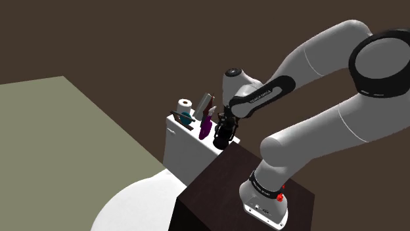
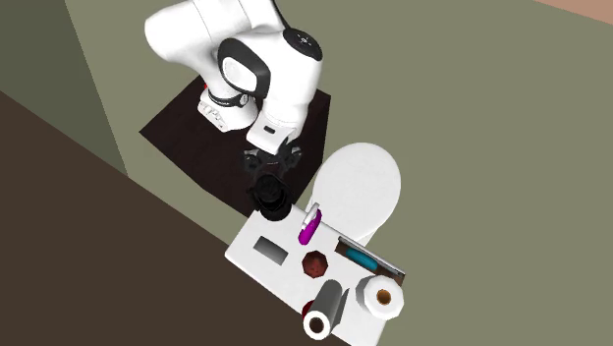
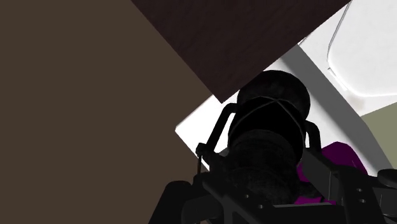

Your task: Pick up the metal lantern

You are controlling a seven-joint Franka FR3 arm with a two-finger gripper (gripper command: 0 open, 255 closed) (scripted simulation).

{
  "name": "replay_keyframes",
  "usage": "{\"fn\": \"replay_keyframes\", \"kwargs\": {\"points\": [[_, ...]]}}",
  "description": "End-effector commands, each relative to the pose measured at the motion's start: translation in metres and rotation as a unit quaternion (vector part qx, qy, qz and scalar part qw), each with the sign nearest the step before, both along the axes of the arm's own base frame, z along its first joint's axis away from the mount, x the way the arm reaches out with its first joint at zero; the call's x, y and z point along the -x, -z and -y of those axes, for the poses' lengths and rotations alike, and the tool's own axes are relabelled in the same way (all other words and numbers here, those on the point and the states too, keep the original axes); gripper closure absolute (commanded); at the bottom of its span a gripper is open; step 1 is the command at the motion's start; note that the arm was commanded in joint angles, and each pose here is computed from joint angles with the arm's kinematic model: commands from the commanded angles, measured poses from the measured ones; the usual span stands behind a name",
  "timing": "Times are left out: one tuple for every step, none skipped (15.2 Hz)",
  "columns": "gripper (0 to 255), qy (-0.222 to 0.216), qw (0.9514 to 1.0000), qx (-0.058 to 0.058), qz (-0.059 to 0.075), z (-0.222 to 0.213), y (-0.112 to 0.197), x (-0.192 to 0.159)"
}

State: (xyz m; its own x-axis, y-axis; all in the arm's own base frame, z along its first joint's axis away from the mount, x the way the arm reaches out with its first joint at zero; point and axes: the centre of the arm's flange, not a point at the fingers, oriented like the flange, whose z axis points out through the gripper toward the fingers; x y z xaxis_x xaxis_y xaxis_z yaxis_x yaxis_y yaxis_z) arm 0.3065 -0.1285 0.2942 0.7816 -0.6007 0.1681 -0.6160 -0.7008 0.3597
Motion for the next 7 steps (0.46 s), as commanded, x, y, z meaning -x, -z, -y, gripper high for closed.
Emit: {"fn": "replay_keyframes", "kwargs": {"points": [[255, 0.000, 1.0000, 0.000, 0.000, 0.001, -0.011, -0.001], [255, 0.000, 1.0000, 0.000, 0.000, 0.001, -0.017, -0.001], [255, 0.000, 1.0000, 0.000, 0.000, 0.001, -0.022, -0.001], [255, 0.000, 1.0000, 0.000, 0.000, 0.001, -0.027, -0.001], [255, 0.000, 1.0000, 0.000, 0.000, 0.001, -0.032, -0.001], [255, 0.000, 1.0000, 0.000, 0.000, 0.001, -0.033, -0.001], [255, 0.000, 1.0000, 0.000, 0.000, 0.001, -0.033, -0.001]]}}
